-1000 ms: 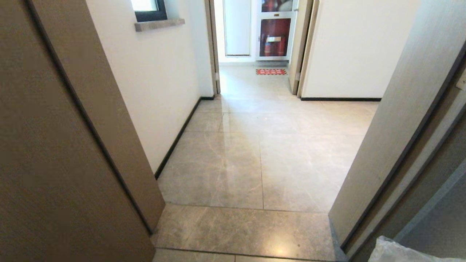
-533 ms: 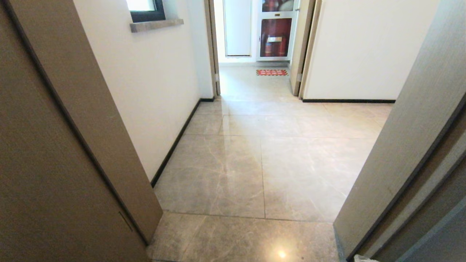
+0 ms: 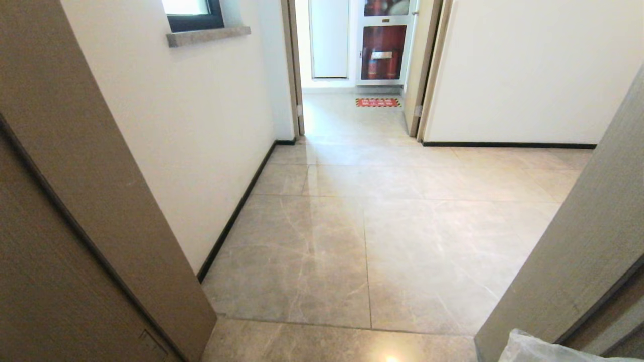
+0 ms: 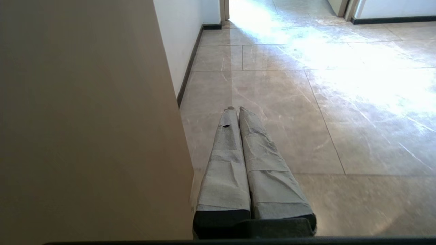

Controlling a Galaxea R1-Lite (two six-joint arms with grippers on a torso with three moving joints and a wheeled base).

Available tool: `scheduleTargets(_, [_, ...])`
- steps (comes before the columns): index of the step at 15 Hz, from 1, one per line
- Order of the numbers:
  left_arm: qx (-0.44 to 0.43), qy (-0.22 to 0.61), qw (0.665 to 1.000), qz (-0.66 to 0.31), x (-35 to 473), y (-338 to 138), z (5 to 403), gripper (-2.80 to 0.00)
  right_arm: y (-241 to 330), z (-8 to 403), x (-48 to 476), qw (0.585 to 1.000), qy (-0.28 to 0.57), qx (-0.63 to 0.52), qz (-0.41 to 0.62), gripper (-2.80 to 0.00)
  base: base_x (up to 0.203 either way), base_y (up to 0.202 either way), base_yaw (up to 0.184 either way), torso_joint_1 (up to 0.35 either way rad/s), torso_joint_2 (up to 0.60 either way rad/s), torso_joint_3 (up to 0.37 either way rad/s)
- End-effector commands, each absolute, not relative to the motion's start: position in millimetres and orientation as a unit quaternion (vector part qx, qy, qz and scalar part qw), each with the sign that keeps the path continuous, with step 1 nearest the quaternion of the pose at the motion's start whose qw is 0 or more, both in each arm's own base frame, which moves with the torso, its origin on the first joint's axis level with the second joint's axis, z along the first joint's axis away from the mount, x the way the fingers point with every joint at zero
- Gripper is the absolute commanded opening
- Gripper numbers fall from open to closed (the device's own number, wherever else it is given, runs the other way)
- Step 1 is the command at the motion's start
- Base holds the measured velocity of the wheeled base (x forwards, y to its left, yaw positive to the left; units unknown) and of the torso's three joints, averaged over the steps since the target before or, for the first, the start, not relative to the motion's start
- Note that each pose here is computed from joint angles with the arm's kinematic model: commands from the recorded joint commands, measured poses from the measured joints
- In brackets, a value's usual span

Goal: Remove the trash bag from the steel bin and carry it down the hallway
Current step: Put the trash bag at the door

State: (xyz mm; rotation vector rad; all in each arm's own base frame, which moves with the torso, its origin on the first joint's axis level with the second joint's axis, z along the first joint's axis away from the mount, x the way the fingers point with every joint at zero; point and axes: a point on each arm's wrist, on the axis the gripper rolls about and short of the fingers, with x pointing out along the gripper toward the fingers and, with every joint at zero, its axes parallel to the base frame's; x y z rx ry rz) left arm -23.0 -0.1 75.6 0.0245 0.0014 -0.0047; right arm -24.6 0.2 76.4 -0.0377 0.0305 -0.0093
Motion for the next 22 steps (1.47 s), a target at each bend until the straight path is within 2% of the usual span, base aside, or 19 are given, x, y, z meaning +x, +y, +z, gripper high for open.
scheduleTargets(1, [0.012,0.001,1.0,-0.002,-22.9,-0.1,75.6,-2.8,0.2,76.4,-24.5,1.0,0.016,-0.019,-0.005,-2.8,0.189,0.0,0.003,0.004,0.01,0.005])
scheduleTargets(22, [0.012,-0.001,1.0,-0.001,-22.9,0.0,75.9,-2.8,0.2,76.3,-24.6,1.0,0.016,-0.019,-0.005,-2.8,0.19,0.0,0.0,0.003,0.0,0.003])
